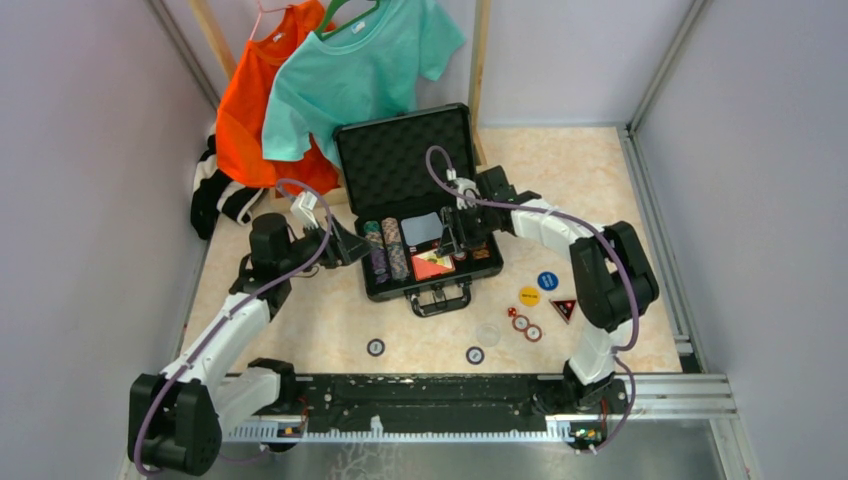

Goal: Pack up texas hold em set

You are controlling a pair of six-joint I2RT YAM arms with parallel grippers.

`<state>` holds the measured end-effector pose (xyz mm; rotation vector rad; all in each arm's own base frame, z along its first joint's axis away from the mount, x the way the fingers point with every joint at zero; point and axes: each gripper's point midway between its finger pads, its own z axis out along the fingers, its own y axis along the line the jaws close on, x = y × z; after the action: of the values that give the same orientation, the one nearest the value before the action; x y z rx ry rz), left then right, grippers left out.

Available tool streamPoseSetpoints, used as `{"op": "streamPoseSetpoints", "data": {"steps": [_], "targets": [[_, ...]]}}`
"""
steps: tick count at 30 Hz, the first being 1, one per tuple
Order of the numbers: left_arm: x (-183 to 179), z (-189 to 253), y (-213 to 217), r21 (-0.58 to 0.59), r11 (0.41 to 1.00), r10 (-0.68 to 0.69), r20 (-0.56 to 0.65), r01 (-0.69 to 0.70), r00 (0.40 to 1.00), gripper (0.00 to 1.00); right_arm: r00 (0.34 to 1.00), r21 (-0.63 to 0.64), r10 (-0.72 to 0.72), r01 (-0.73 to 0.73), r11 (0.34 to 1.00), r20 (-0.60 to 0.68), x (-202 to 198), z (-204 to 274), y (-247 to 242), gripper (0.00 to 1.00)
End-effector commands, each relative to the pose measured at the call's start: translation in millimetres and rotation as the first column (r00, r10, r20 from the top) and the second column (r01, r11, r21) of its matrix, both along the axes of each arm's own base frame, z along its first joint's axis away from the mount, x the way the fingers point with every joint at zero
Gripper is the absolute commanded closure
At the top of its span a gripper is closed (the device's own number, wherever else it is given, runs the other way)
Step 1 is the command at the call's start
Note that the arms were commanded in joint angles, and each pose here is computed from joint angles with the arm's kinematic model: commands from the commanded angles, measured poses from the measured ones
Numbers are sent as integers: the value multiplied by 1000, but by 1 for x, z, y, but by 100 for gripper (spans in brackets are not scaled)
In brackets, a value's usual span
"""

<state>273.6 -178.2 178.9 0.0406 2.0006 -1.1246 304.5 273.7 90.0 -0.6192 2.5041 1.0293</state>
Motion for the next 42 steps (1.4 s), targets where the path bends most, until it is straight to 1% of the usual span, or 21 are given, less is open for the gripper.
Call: {"op": "streamPoseSetpoints", "data": {"steps": [1, 10, 14, 23, 32, 38, 42], "targets": [[7, 20, 1, 1, 1000, -5, 75, 4, 997, 24, 999, 6, 33, -33, 999, 20, 0, -6, 7, 57], [3, 21, 3, 8, 1000, 7, 84, -8, 996, 24, 999, -6, 37, -37, 999, -7, -5, -17, 8, 57], [3, 21, 4, 8, 1000, 6, 85, -7, 996, 24, 1000, -15, 8, -8, 1000, 30, -1, -9, 4, 57], [1, 22, 3, 4, 1000, -2, 97, 2, 995, 24, 999, -13, -38, 39, 999, 24, 1, -6, -9, 57], [0, 22, 2, 2, 1000, -4, 99, 4, 995, 24, 998, -21, -50, 51, 998, 39, 5, -1, -13, 57], [-1, 21, 2, 1, 1000, -5, 99, 5, 995, 23, 999, -28, -47, 47, 999, 1, -1, -16, -14, 57], [0, 21, 3, 2, 1000, -4, 100, 4, 995, 23, 999, 1, -28, 29, 1000, -17, -6, -19, -8, 57]]}}
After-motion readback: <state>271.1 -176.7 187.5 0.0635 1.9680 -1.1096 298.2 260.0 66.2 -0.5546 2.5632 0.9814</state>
